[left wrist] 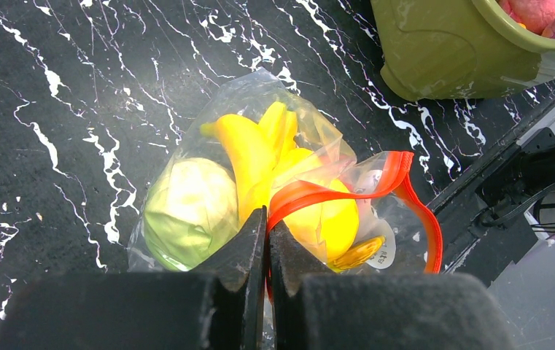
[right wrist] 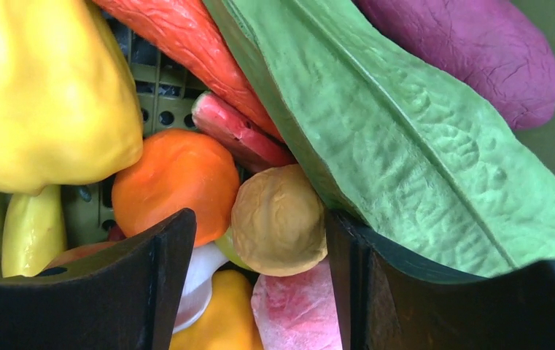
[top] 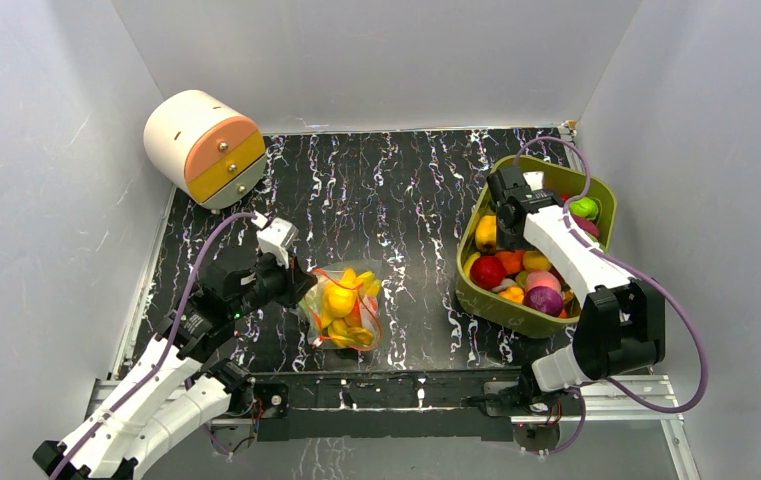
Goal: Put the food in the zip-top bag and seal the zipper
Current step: Pick up the fake fruit from the bin.
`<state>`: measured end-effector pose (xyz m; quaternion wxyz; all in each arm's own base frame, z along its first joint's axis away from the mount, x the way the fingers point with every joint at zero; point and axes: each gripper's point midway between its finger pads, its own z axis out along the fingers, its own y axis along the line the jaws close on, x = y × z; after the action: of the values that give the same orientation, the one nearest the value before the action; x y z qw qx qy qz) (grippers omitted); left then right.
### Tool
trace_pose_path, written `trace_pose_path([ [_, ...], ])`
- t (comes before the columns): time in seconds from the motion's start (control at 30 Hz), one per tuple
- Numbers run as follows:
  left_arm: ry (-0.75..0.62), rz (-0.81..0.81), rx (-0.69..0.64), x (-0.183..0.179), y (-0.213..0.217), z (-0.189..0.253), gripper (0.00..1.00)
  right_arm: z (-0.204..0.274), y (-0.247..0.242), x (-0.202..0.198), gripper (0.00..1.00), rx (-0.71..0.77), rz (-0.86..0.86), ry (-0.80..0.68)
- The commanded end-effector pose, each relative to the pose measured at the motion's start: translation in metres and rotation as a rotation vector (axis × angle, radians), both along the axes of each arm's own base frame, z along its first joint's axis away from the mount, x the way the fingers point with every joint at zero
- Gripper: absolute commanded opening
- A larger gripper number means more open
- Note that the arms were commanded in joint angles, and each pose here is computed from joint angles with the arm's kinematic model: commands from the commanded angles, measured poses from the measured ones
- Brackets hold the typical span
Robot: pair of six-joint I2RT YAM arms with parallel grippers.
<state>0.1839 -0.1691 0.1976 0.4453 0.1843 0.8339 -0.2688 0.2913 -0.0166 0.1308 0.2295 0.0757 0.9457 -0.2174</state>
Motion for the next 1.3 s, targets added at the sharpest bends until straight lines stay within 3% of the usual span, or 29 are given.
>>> trace_pose_path([
  [0.0, -0.02, -0.011, -0.005, 0.0, -0.001, 0.004, 0.0, 0.001, -0.012, 0.011, 0.65, -0.037, -0.022, -0.055],
  [0.43, -0.03, -0.002, -0.008, 0.0, 0.001, 0.006, 0.0, -0.007, -0.013, 0.007, 0.69, -0.033, -0.022, -0.03],
  [0.87, -0.032, 0.005, -0.009, 0.0, 0.002, 0.007, 0.0, 0.01, -0.01, 0.01, 0.51, -0.009, -0.016, -0.099],
  [1.27, -0.035, 0.009, -0.006, 0.0, 0.003, 0.006, 0.0, 0.02, -0.004, 0.012, 0.45, 0.032, 0.02, -0.155],
])
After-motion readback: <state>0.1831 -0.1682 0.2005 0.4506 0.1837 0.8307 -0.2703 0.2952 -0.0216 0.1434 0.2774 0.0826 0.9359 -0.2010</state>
